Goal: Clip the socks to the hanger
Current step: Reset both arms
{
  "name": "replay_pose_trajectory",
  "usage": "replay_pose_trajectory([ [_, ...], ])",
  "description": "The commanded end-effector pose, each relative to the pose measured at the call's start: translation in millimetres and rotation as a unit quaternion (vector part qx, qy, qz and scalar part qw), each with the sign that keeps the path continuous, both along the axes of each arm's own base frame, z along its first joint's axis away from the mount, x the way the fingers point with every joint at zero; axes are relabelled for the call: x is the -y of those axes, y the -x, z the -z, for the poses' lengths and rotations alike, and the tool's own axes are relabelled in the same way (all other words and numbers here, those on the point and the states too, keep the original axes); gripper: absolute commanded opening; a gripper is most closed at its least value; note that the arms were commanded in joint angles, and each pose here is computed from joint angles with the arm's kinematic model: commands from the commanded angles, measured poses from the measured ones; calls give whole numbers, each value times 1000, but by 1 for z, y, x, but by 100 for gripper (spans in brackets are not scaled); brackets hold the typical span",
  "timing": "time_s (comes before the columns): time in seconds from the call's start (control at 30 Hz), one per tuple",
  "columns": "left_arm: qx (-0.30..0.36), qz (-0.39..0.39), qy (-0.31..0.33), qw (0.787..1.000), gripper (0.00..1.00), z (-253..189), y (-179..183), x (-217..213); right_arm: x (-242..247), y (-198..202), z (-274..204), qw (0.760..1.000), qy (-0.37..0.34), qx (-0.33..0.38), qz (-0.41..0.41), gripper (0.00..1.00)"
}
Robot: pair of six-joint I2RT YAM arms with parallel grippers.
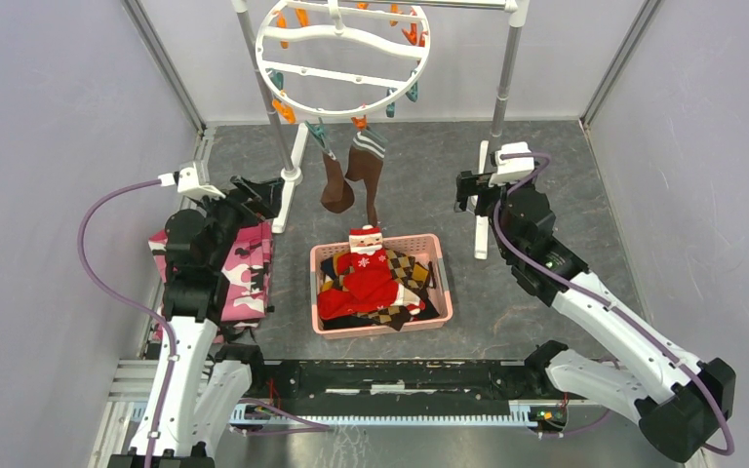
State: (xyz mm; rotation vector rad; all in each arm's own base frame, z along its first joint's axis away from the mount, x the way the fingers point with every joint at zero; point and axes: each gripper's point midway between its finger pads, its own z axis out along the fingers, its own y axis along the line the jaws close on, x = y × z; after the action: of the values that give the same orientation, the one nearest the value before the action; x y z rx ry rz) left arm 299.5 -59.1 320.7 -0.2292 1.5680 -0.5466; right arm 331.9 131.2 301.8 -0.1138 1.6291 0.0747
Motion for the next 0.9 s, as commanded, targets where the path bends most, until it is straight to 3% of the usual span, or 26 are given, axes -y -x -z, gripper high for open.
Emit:
replay_pose_trajectory([
  [0.0,21,13,-30,999,100,-11,6,2,-8,-6,-7,1000,7,1,-11,98],
  [0.87,18,41,-38,998,100,-5,7,10,-10,0,-12,999,4,32,-32,98],
])
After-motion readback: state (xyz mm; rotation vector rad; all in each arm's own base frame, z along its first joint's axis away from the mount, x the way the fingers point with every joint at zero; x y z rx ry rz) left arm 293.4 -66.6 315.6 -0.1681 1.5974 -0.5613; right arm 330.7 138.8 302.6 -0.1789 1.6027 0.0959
